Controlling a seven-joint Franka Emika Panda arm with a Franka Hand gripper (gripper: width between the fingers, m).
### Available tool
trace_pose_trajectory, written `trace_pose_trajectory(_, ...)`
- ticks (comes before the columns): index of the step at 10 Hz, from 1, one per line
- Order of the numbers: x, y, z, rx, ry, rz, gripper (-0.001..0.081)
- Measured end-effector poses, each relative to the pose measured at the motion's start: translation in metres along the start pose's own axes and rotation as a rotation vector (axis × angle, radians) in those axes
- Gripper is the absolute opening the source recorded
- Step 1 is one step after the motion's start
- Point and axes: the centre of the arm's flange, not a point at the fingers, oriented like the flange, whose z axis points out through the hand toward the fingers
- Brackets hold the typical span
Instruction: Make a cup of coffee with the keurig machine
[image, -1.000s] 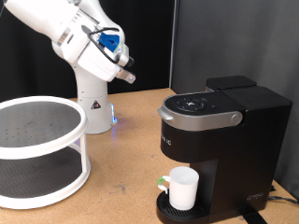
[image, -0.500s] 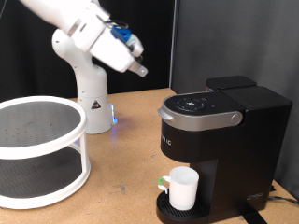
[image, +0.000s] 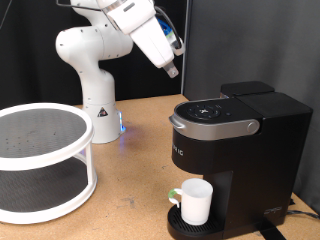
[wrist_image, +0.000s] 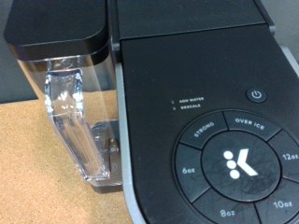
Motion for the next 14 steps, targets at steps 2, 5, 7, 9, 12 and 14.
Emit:
trace_pose_trajectory(2, 0.0, 0.0, 0.001, 0.02, 0.031, -0.014, 0.0803)
trace_pose_trajectory(5, 0.022, -0.008, -0.007, 0.013, 0.095, -0.057, 0.0803)
trace_pose_trajectory(7, 0.046, -0.016, -0.016, -0.068, 0.022, -0.096, 0.0803)
trace_pose_trajectory(9, 0.07, -0.023, -0.023, -0.125, -0.088, -0.127, 0.0803)
trace_pose_trajectory(12, 0.103, -0.022, -0.02, -0.159, -0.178, -0.144, 0.0803)
trace_pose_trajectory(14, 0.114, -0.017, -0.004, -0.155, -0.204, -0.149, 0.0803)
